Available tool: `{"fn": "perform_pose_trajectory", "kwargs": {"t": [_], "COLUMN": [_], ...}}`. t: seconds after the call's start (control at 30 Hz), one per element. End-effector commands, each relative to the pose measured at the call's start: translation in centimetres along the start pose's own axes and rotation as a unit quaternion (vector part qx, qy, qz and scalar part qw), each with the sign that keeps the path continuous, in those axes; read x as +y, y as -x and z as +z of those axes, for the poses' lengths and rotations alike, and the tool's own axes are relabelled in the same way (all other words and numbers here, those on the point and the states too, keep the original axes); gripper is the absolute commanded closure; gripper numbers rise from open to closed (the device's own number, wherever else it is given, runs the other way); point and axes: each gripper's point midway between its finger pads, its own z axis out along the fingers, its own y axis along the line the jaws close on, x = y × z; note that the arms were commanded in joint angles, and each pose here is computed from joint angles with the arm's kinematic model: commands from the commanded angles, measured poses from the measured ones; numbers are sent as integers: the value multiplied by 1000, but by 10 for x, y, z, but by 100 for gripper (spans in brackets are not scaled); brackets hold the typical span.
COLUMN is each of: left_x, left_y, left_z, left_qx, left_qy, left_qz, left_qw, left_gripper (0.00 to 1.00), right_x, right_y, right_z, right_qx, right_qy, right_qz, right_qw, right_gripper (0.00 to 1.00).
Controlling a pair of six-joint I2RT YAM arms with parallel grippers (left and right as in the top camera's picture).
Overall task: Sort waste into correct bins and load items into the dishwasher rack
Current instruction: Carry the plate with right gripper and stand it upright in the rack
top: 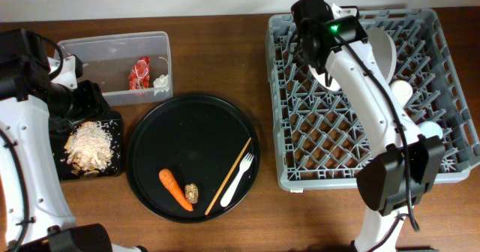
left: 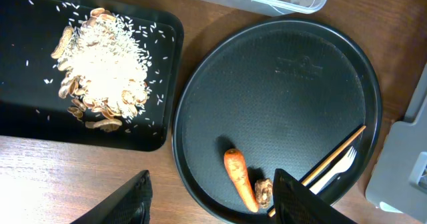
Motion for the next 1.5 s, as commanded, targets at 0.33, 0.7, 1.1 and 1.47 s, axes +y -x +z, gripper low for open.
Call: {"fn": "perform_pose_trajectory", "kwargs": {"t": [0.33,0.7,1.1,1.47], "left_x": [-1,-1,-1,-1], "left_y": [0,0,1,1], "left_z": [-1,-1,-1,-1], "left_qx": [-1,-1,-2,-2], "left_qy": [-5,-5,-5,-5], "left_qz": [-6,-6,-6,-6], "left_qw": [1000,1000,1000,1000], "left_gripper": [43,43,42,42], "right_x": [-129,-108,-52,-96], "right_y": [-4,-14,-7,8], "right_z": [42,96,55,63], "right_qx": [99,152,108,94], "right_qy": [65,183,396,277], "right_qz": [146,126,0,50], "right_qw": [982,963,912,955], "right_gripper": [43,47,41,47]}}
